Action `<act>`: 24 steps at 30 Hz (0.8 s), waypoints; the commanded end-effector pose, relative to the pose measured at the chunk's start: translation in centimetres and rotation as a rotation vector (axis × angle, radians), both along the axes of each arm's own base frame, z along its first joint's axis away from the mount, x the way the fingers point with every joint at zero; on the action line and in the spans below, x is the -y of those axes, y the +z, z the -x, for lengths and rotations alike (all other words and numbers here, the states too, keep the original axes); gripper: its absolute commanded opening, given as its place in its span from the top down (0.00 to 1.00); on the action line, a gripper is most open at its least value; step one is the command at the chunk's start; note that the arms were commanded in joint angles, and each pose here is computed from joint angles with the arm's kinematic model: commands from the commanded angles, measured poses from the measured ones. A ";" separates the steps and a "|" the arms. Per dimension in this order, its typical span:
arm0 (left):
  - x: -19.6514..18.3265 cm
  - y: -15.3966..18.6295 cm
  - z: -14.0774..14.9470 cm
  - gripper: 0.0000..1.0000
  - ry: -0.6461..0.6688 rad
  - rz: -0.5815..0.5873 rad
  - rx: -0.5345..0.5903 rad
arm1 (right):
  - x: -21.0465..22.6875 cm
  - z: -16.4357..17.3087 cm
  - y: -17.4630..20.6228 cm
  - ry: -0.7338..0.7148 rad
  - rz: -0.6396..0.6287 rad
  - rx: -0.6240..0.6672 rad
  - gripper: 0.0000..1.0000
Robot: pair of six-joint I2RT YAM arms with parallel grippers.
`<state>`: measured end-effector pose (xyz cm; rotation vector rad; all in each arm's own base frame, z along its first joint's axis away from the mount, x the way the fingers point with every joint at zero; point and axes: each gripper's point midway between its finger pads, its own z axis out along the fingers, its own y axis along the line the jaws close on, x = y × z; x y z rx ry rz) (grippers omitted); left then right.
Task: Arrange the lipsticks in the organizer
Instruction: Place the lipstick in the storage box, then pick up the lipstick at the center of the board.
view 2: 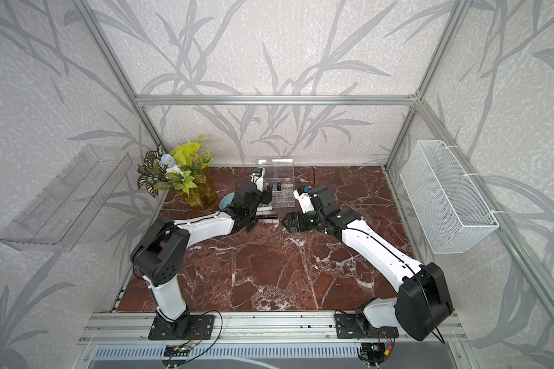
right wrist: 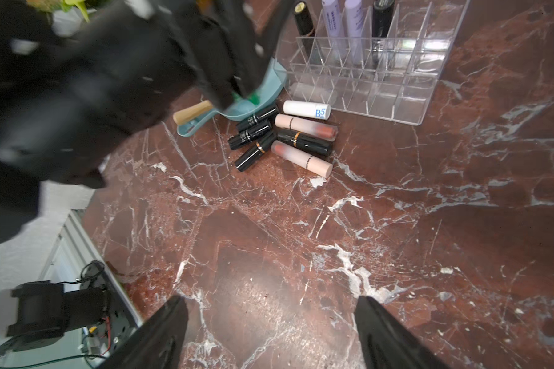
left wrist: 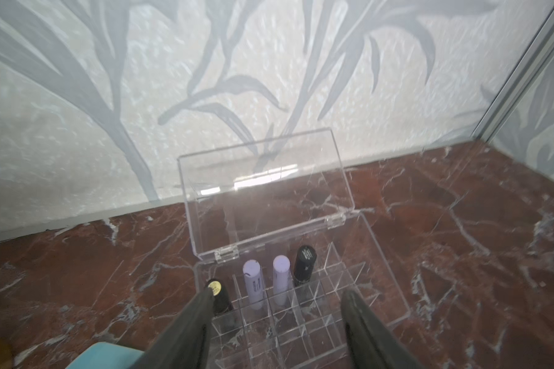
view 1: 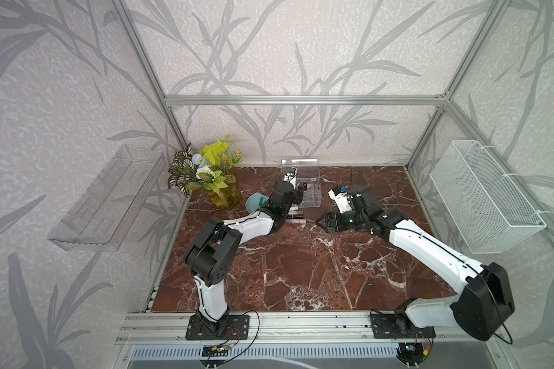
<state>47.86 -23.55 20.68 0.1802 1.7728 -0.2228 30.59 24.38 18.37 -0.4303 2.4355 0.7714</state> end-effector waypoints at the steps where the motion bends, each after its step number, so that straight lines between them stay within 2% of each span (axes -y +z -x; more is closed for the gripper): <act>1: -3.3 1.1 1.6 0.35 0.069 0.136 0.006 | -0.4 -1.0 -1.1 0.054 0.118 0.024 0.14; 6: -7.7 0.8 5.2 0.35 0.127 0.222 -0.029 | -2.5 -1.9 -3.2 0.150 0.179 0.009 0.14; 13: -13.3 0.7 9.4 0.35 0.196 0.331 -0.010 | -5.0 -3.5 -7.2 0.253 0.290 -0.025 0.14; 17: -14.1 1.1 9.7 0.35 0.205 0.337 0.010 | -6.2 -4.3 -9.3 0.284 0.320 -0.065 0.15; 24: -13.6 1.1 9.4 0.35 0.178 0.328 0.009 | -7.2 -5.7 -11.0 0.310 0.374 -0.062 0.16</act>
